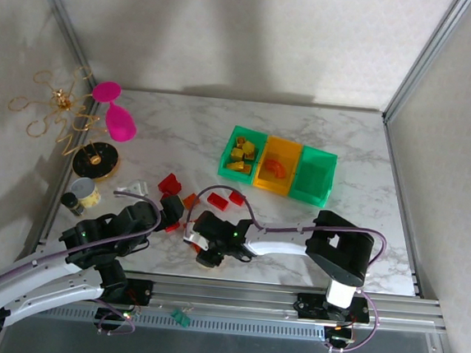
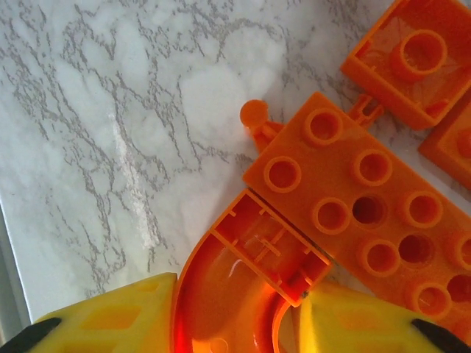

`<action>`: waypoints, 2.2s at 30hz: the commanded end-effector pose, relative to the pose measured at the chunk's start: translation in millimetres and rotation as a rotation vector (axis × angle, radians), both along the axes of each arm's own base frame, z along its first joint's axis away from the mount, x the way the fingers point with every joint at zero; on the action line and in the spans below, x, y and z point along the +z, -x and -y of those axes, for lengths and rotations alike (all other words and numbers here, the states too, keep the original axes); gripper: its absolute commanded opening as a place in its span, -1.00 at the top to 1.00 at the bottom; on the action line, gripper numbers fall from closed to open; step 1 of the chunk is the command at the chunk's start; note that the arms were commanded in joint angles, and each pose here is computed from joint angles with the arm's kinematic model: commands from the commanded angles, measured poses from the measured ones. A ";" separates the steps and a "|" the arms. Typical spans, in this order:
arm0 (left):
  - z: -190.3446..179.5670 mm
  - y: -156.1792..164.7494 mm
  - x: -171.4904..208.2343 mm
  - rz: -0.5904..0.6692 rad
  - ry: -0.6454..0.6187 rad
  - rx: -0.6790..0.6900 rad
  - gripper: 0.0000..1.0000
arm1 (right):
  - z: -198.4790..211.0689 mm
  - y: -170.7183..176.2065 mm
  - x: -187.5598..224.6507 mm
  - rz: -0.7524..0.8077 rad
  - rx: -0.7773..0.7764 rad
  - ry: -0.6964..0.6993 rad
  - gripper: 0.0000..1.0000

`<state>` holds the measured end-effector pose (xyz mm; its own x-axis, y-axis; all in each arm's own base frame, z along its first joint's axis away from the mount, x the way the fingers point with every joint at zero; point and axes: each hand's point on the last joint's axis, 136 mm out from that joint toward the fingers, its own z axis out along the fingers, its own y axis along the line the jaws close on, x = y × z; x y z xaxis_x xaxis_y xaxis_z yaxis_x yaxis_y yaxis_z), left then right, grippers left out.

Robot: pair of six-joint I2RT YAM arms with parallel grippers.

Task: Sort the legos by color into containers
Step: Pick up the lego from the bottom-center of the table, then place the lego in the container.

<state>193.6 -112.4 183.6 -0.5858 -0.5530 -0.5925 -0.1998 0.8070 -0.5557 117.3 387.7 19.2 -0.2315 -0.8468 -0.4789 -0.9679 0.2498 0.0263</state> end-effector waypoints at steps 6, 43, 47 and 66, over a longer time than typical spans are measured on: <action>-35.1 9.6 -8.4 -0.065 0.017 0.194 -0.99 | 17.7 5.2 11.0 -0.042 -0.096 -0.008 0.30; 92.9 -66.8 8.0 0.031 -0.011 -0.070 -0.99 | 208.5 -332.8 113.9 0.164 -1.080 -0.256 0.12; 93.1 -66.9 9.3 0.033 -0.010 -0.073 -0.99 | 206.2 -344.1 113.0 0.163 -1.089 -0.234 -0.04; 58.2 -52.1 13.7 0.053 -0.008 -0.001 -0.99 | 152.7 -232.2 154.8 0.101 -0.922 -0.353 -0.47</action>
